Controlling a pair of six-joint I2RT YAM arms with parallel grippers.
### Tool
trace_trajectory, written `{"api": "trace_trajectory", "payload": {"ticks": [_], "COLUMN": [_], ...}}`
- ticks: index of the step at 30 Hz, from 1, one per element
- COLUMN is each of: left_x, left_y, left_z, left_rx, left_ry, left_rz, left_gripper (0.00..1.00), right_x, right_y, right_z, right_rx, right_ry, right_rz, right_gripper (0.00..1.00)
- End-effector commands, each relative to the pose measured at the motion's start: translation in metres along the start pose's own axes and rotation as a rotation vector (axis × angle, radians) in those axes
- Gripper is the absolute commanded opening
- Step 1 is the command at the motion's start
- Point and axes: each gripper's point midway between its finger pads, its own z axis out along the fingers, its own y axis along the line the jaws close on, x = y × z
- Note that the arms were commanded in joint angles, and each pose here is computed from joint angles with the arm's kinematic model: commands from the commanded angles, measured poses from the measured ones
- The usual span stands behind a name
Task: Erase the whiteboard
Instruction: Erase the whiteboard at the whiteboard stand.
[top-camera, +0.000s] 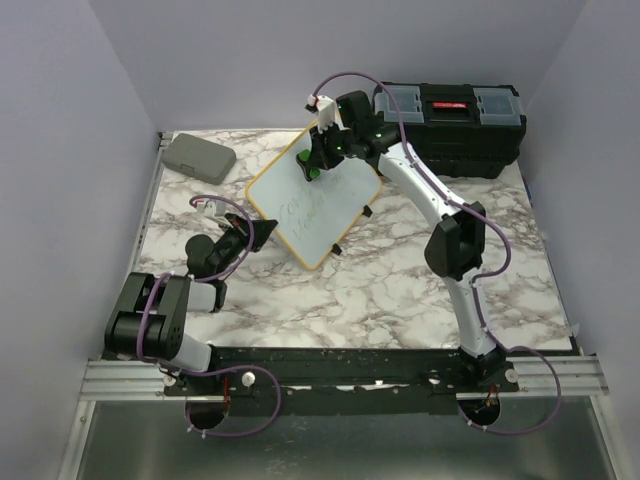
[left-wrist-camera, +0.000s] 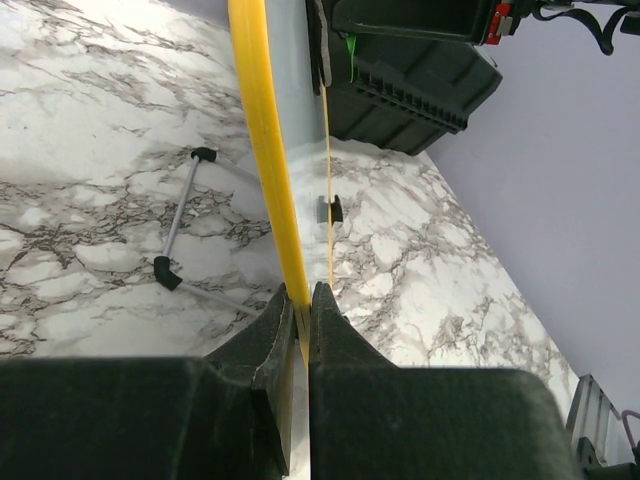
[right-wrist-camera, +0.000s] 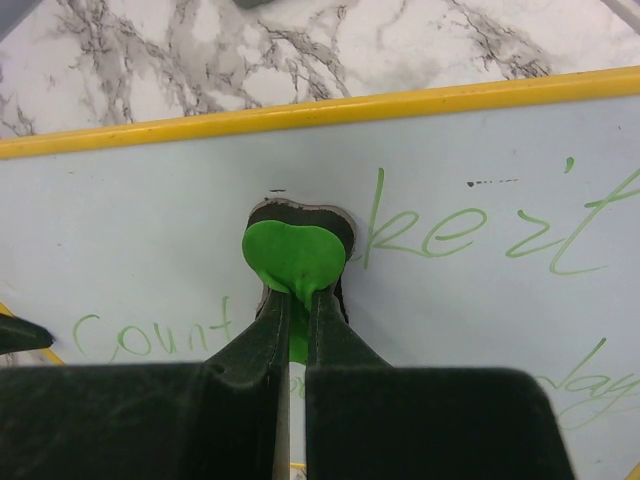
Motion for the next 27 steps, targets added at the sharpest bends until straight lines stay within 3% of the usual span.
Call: {"api": "trace_trajectory", "payload": {"ticks": [1, 8, 13, 18, 24, 27], "left_x": [0.02, 0.016, 0.012, 0.006, -0.005, -0.013], "left_y": [-0.012, -0.01, -0.01, -0.012, -0.014, -0.015], "left_z": [-0.002, -0.002, -0.001, 0.0, 0.002, 0.001], "left_rx": [0.081, 0.073, 0.071, 0.072, 0.062, 0.059], "left_ry": [0.104, 0.096, 0.084, 0.059, 0.001, -0.044], "left_rz": [0.073, 0.073, 0.064, 0.032, 0.005, -0.002], "left_gripper": [0.0, 0.0, 0.0, 0.22, 0.44, 0.47], "right_x": [0.006, 0.035, 0.005, -0.023, -0.019, -0.017], "right_y": [-0.024, -0.009, 0.023, 0.027, 0.03, 0.03], "right_z": [0.016, -0.001, -0.035, -0.057, -0.063, -0.065], "right_rx": [0.071, -0.033, -0.141, -0.151, -0.159, -0.159], "right_ry": [-0.011, 0.047, -0.086, -0.157, -0.158, -0.16], "right_rz": [0.018, -0.012, -0.079, -0.075, -0.065, -0.058], "right_gripper": [0.01, 0.01, 0.01, 0.01, 0.01, 0.01]}}
